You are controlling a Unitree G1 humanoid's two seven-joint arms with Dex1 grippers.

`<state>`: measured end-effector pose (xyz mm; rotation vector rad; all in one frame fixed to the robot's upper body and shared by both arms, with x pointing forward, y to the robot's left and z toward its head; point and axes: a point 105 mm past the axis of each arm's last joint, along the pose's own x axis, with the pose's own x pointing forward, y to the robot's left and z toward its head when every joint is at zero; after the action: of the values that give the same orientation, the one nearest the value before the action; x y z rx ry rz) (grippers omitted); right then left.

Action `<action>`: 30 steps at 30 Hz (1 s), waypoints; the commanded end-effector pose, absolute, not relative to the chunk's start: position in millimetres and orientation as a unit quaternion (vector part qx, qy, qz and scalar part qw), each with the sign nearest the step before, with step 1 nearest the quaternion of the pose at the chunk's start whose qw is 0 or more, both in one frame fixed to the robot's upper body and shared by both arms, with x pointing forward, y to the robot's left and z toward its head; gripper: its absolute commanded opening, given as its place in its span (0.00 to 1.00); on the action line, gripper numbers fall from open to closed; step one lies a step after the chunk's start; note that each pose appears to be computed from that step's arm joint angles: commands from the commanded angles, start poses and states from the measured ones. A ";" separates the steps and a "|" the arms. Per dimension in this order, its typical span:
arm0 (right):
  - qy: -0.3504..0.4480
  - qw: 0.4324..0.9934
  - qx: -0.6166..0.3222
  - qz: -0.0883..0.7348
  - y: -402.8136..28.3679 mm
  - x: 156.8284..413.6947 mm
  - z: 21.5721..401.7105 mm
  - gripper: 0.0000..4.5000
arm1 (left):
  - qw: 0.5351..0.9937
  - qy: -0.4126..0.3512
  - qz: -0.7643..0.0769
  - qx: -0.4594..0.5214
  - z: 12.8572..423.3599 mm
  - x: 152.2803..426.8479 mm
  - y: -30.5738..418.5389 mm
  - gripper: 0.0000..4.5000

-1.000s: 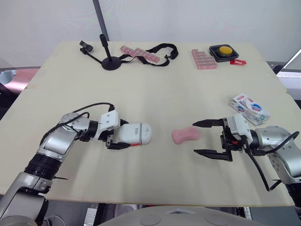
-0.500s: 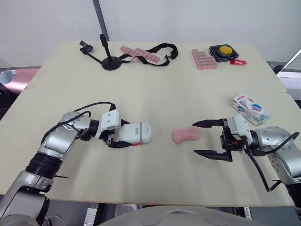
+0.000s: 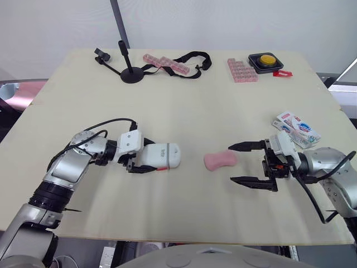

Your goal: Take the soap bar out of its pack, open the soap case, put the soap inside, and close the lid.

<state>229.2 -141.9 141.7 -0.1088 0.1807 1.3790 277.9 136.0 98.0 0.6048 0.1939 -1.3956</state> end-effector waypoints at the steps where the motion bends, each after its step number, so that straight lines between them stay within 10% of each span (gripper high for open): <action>1: 0.115 0.775 -0.007 0.621 -129.5 233.0 167.3 1.00 | 0.713 0.011 -0.630 0.308 126.7 271.8 128.8 0.78; 12: 0.242 0.769 0.186 0.562 -93.1 247.7 186.4 1.00 | 0.713 -0.128 -0.586 0.364 145.2 267.0 89.8 0.78; 30: 0.281 0.760 0.202 0.551 -70.5 247.6 171.7 1.00 | 0.716 -0.168 -0.577 0.356 153.9 265.3 75.4 0.78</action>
<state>243.8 -71.2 161.1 0.4358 0.6582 1.1935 268.8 79.6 140.4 0.7738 -0.3058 -1.2774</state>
